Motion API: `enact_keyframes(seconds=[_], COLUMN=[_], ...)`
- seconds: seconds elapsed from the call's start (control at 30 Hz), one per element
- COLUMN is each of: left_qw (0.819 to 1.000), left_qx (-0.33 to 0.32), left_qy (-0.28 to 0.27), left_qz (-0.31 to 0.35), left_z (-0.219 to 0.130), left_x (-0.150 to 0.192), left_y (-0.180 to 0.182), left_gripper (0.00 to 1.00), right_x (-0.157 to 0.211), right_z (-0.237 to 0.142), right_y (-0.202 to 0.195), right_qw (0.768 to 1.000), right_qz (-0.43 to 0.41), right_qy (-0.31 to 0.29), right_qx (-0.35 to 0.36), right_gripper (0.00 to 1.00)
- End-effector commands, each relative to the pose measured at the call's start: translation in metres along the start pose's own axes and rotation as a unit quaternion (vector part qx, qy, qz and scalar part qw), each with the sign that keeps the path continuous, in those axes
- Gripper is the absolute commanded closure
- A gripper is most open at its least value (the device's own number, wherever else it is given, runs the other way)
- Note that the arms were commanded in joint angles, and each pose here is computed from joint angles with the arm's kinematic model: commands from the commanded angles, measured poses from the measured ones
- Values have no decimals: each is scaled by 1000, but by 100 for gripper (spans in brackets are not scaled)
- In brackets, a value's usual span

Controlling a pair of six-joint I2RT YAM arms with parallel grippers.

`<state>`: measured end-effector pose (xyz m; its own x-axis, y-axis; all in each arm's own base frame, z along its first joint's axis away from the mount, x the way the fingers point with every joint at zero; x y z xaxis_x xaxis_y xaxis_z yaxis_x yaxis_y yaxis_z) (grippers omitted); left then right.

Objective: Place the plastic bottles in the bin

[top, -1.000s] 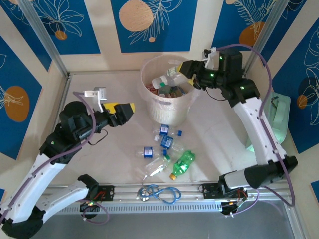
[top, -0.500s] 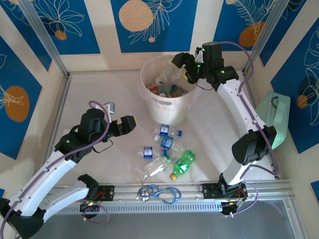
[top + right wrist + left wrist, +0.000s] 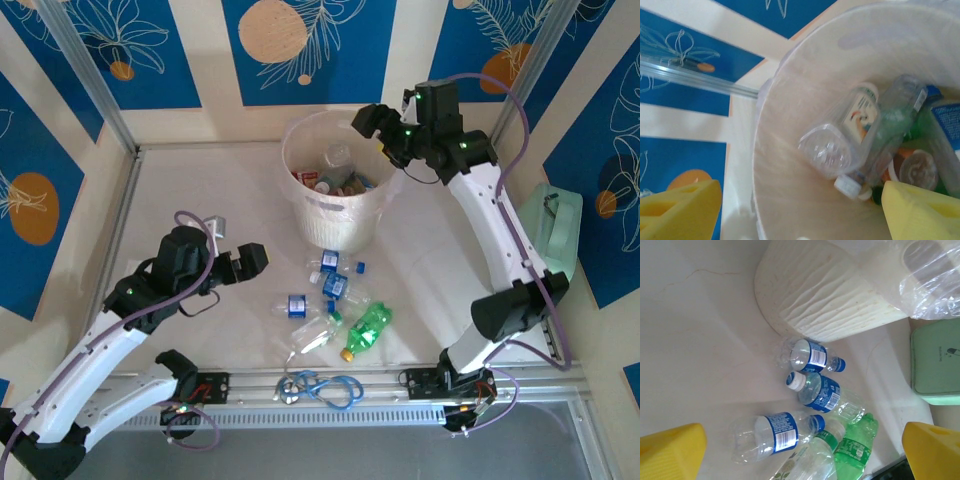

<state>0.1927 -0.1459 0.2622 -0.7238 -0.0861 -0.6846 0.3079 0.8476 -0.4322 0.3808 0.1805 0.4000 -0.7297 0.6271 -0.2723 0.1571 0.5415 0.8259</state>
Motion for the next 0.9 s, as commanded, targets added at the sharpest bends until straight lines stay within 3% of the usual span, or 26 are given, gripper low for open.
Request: enact_keyframes(seconds=[0.0, 0.23, 0.47, 0.63, 0.87], left_qw=[1000, 999, 999, 999, 998], left_qx=[-25, -36, -30, -21, -14], left_qy=[5, 20, 28, 39, 42], left_qz=[6, -16, -23, -30, -41], left_z=[-4, -1, 5, 14, 21], left_x=[5, 18, 27, 33, 36], left_y=[10, 18, 21, 20, 20], left_gripper=[0, 3, 5, 6, 6], right_x=[24, 93, 147, 164, 170], right_z=[-47, -89, -111, -119, -120], right_y=[19, 13, -27, -48, -48], right_qw=[997, 989, 985, 983, 981], right_qz=[-72, -150, -172, -182, -193], right_qy=[-22, -3, 29, 32, 36], right_qx=[-3, -9, -2, 13, 12], right_gripper=[16, 16, 17, 17, 17])
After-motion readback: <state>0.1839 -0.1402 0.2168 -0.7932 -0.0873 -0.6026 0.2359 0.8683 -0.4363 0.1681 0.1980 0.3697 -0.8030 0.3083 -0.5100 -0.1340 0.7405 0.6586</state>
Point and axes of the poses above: each hand's point on the last joint's axis, 136 mm out from that joint toward the fingers, its own z axis out along the fingers, its own y axis along the line the jaws close on, x = y × z, the point moved 3 cm from there along -z, back along the fingers, and after that the axes turned 14 degrees about z, right-handed, at the moved point
